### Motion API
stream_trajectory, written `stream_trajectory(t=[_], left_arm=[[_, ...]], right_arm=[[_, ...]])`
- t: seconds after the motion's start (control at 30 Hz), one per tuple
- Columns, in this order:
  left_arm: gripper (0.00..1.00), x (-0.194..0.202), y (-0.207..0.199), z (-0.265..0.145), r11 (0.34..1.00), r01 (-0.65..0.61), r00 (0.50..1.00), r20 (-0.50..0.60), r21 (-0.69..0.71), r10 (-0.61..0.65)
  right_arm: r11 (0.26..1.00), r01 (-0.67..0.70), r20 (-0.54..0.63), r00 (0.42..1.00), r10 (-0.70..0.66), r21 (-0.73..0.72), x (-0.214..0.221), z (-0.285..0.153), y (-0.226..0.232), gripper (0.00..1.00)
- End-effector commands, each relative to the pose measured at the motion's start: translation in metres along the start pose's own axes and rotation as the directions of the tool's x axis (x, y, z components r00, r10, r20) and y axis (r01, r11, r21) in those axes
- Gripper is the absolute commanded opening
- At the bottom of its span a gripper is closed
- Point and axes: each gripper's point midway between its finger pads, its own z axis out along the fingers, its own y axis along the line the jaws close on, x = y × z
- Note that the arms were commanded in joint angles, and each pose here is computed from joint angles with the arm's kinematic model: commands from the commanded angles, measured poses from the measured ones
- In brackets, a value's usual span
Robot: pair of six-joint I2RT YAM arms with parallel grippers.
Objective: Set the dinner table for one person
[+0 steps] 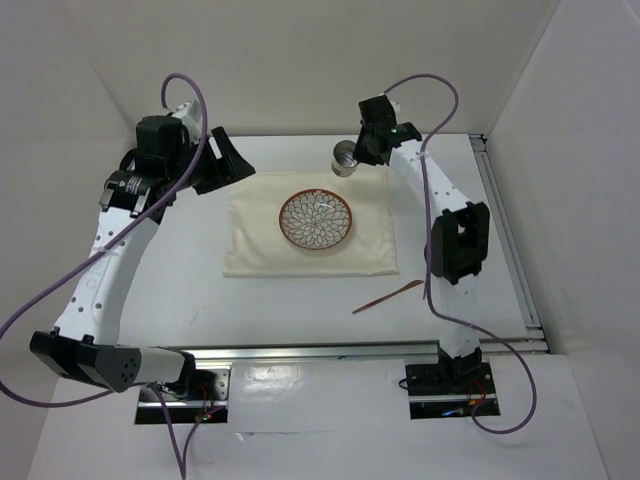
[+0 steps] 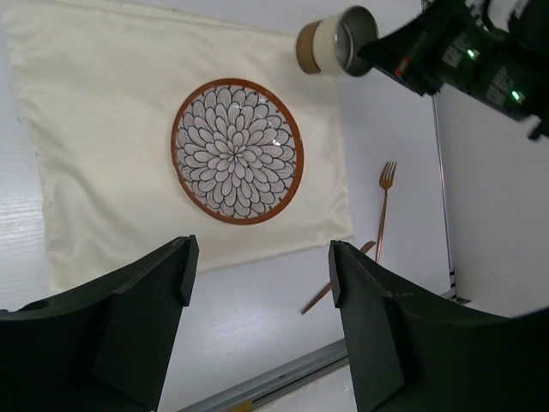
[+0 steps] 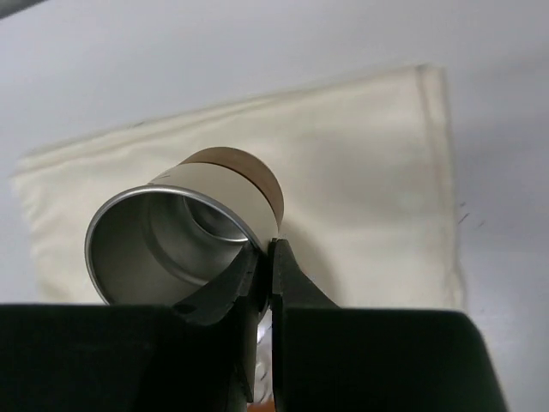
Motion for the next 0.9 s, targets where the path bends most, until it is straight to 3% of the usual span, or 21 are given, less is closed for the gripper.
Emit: stream_trajectory(t=[0.0, 0.23, 0.47, 0.5, 0.6, 0.63, 0.73, 0.83, 0.87], left_arm=[[0.79, 0.013, -0.007, 0.011, 0.996, -0.066, 0.996, -0.058, 0.056, 0.069], [0.79, 0.038, -0.007, 0.030, 0.993, -0.092, 0.983, -0.152, 0.074, 0.102], [0.83, 0.065, -0.023, 0.050, 0.986, -0.151, 0.958, -0.235, 0.077, 0.165], [0.83, 0.066, -0.025, 0.049, 0.982, -0.173, 0.953, -0.239, 0.070, 0.185], [0.84, 0.074, -0.036, 0.052, 0.975, -0.207, 0.941, -0.256, 0.082, 0.221], [0.84, 0.084, -0.039, 0.053, 0.973, -0.214, 0.932, -0.281, 0.090, 0.231], [0.83, 0.098, -0.057, 0.058, 0.959, -0.250, 0.912, -0.301, 0.132, 0.279], [0.80, 0.136, -0.083, 0.067, 0.927, -0.315, 0.854, -0.365, 0.204, 0.371], [0.78, 0.149, -0.088, 0.070, 0.913, -0.339, 0.829, -0.387, 0.226, 0.404]], right_arm=[[0.992, -0.012, -0.085, 0.996, 0.023, 0.124, 0.005, 0.027, -0.038, 0.00], [0.981, -0.059, -0.138, 0.987, 0.085, 0.186, 0.013, 0.072, -0.084, 0.00], [0.984, -0.078, -0.196, 0.975, 0.109, 0.160, 0.032, 0.091, -0.099, 0.03], [0.984, -0.077, -0.198, 0.974, 0.109, 0.161, 0.033, 0.095, -0.099, 0.08], [0.988, -0.058, -0.200, 0.976, 0.087, 0.145, 0.031, 0.093, -0.097, 0.55], [0.989, -0.063, -0.177, 0.980, 0.086, 0.132, 0.020, 0.088, -0.093, 0.79], [0.996, -0.068, -0.108, 0.991, 0.074, 0.066, -0.013, 0.057, -0.075, 0.93], [0.993, -0.090, -0.046, 0.995, 0.094, 0.074, -0.041, 0.022, -0.090, 0.94], [0.993, -0.107, 0.028, 0.994, 0.105, 0.058, -0.065, -0.013, -0.092, 0.94]])
